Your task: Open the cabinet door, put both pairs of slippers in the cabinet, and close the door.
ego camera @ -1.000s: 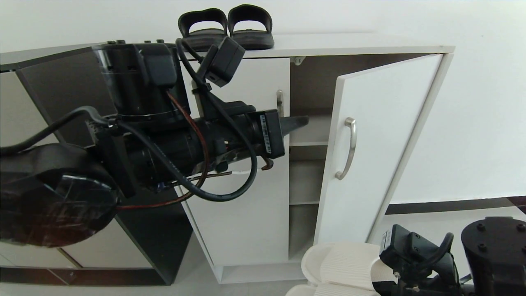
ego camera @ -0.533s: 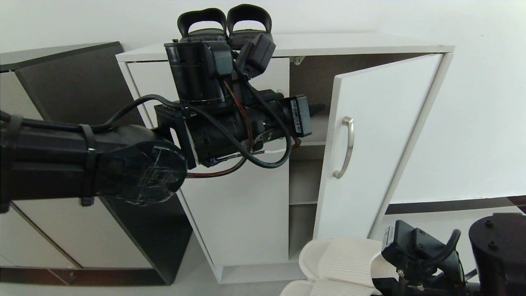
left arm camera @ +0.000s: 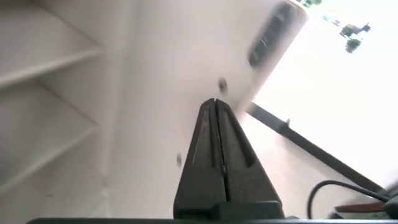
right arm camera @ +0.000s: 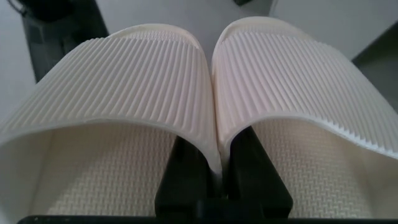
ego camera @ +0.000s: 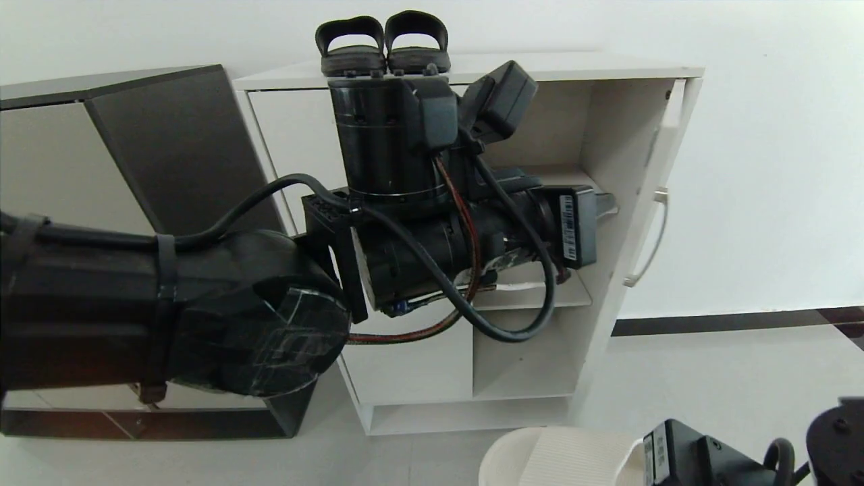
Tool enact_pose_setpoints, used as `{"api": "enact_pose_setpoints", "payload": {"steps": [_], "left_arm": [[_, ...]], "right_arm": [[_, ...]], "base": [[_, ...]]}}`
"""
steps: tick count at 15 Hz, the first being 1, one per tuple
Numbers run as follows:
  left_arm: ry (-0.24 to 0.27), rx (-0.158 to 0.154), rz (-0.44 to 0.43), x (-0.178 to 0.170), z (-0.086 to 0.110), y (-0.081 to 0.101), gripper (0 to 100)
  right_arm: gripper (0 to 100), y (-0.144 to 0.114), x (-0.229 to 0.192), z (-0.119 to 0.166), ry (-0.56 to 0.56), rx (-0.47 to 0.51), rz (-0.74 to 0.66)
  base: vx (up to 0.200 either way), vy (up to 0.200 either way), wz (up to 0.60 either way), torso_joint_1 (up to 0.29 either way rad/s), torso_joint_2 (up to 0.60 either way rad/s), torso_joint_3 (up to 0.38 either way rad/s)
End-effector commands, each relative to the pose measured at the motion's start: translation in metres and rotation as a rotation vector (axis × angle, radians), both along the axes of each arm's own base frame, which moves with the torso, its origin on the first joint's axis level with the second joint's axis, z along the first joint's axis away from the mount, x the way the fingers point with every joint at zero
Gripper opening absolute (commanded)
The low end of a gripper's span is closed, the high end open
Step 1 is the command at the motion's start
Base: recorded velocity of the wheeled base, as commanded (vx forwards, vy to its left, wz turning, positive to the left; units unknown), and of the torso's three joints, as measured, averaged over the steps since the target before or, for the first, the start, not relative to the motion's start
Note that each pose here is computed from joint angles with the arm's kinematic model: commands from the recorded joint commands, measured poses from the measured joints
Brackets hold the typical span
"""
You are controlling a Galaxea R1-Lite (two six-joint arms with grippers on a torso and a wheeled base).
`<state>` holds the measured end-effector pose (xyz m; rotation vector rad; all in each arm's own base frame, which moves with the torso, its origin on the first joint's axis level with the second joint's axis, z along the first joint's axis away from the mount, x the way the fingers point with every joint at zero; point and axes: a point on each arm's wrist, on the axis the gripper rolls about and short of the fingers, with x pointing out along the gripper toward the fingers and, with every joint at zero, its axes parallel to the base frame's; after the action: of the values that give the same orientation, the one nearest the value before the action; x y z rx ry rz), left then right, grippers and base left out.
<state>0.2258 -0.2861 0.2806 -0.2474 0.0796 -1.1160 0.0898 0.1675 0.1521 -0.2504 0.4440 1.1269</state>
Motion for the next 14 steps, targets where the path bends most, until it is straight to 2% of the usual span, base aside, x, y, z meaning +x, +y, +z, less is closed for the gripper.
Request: {"api": "enact_pose_setpoints", "payload": {"steps": [1,2,4,6,7,8,9,10,11,12,13,14], "left_arm": [[-0.012,-0.002,-0.049,-0.015,0.002,-0.011,0],[-0.020,-0.002,-0.043,-0.013,0.002,-0.010,0],[-0.033,-0.020,0.069,0.003,0.010,0.011,0],[-0.059,-0.054,0.221,0.007,0.027,0.050,0],[-0.082,-0.066,0.290,-0.001,0.036,0.077,0],[-0.098,-0.066,0.328,-0.012,0.039,0.098,0],[-0.117,-0.058,0.388,-0.037,0.039,0.132,0],[-0.112,-0.048,0.441,-0.061,0.031,0.161,0],[-0.073,-0.003,0.556,-0.093,0.005,0.200,0],[-0.008,0.081,0.733,-0.120,-0.030,0.232,0],[0.014,0.103,0.849,-0.148,-0.056,0.253,0],[0.011,0.056,0.870,-0.180,-0.077,0.269,0]], "right_arm": [[0,-0.002,-0.008,0.003,-0.010,0.016,0.032],[0,-0.001,-0.007,0.002,-0.008,0.016,0.027],[0,0.000,0.006,0.005,-0.022,0.018,-0.050],[0,0.004,0.025,0.010,-0.038,0.021,-0.168],[0,0.006,0.035,0.011,-0.031,0.030,-0.209],[0,0.008,0.039,0.011,-0.033,0.041,-0.224],[0,0.011,0.042,0.010,-0.040,0.046,-0.229],[0,0.012,0.043,0.008,-0.042,0.050,-0.230],[0,0.012,0.043,0.007,-0.040,0.044,-0.228],[0,0.012,0.042,0.007,-0.042,0.047,-0.228],[0,0.011,0.042,0.007,-0.043,0.046,-0.227],[0,0.011,0.042,0.008,-0.046,0.048,-0.227]], "base": [[-0.200,0.000,0.00,0.002,0.00,0.007],[-0.200,0.000,0.00,0.002,0.00,0.002],[0.000,0.000,0.00,0.000,0.00,0.000],[0.000,0.000,0.00,0.000,0.00,0.000],[0.000,0.000,0.00,0.000,0.00,0.000],[0.000,0.000,0.00,0.000,0.00,0.000],[0.000,0.000,0.00,0.000,0.00,0.000],[0.000,0.000,0.00,0.000,0.00,0.000],[0.000,0.000,0.00,0.000,0.00,0.000],[0.000,0.000,0.00,0.000,0.00,0.000],[0.000,0.000,0.00,0.000,0.00,0.000],[0.000,0.000,0.00,0.000,0.00,0.000]]}}
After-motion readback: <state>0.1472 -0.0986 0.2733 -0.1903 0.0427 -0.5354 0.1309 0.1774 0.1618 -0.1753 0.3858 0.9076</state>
